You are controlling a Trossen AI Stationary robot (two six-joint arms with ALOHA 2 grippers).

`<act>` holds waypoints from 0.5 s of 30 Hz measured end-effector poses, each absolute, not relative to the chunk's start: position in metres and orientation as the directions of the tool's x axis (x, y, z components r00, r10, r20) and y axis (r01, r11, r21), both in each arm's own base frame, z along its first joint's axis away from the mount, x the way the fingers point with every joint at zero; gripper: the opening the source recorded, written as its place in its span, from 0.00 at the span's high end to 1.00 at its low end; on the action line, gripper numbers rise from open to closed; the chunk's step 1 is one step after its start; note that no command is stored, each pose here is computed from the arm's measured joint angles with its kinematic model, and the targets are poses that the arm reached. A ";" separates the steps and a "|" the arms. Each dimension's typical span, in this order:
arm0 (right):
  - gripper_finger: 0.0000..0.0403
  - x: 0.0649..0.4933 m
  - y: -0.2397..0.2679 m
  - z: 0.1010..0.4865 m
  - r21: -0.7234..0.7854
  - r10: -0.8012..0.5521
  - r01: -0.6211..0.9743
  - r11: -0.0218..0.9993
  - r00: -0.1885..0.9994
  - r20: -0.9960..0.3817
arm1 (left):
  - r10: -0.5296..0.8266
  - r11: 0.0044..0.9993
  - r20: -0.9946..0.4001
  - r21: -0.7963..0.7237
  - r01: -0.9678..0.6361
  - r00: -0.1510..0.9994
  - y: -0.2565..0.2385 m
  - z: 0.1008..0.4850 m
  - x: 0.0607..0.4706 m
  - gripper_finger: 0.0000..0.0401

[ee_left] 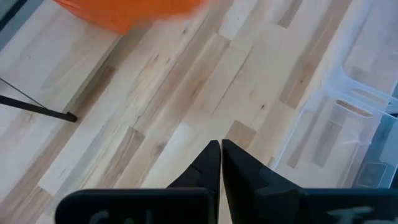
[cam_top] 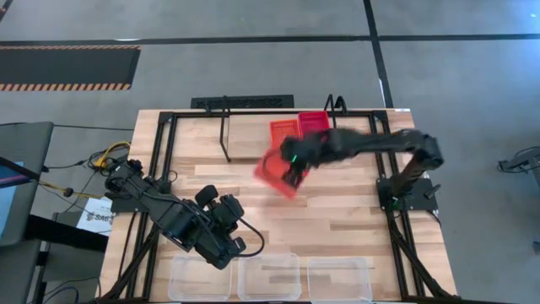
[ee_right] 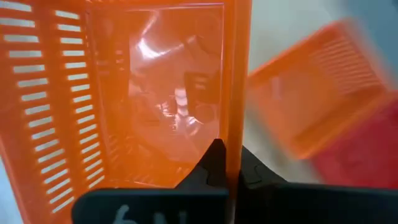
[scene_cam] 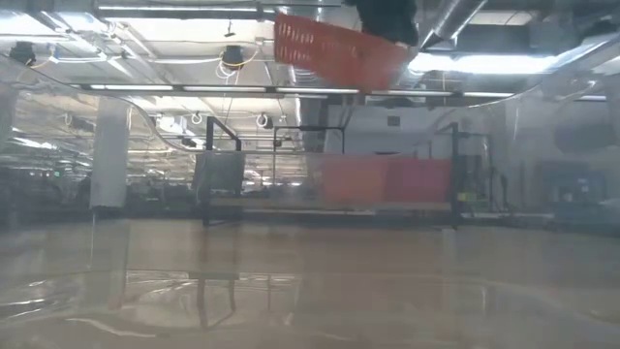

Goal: Stack baskets on shelf by color
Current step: Stack the orange bin on top of the orange bins on the shelf

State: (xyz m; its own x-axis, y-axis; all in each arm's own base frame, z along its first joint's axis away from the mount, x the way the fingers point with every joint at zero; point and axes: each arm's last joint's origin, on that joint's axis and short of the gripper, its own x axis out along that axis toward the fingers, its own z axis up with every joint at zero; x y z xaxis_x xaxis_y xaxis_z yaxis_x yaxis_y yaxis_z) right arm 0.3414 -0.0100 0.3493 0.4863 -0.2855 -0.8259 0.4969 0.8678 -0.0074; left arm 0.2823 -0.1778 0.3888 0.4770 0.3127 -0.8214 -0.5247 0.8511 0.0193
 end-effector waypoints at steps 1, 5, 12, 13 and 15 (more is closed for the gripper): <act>0.99 0.335 -0.019 0.359 0.012 -0.322 0.547 0.837 0.510 -0.798 | 0.313 0.851 -0.821 0.020 -0.524 0.477 -0.178 0.389 0.282 0.99; 0.99 0.321 -0.052 0.384 0.136 -0.412 0.683 0.717 0.574 -0.708 | 0.327 0.836 -0.812 0.010 -0.548 0.484 -0.177 0.389 0.282 0.99; 1.00 0.328 -0.093 0.373 0.283 -0.418 0.781 0.556 0.557 -0.717 | 0.342 0.794 -0.803 -0.031 -0.607 0.488 -0.175 0.389 0.284 0.99; 1.00 0.329 -0.099 0.366 0.276 -0.405 0.795 0.540 0.533 -0.743 | 0.346 0.793 -0.800 -0.029 -0.609 0.489 -0.175 0.389 0.284 0.99; 1.00 0.333 -0.108 0.352 0.286 -0.373 0.813 0.507 0.506 -0.778 | 0.354 0.792 -0.795 -0.026 -0.611 0.493 -0.175 0.390 0.284 0.99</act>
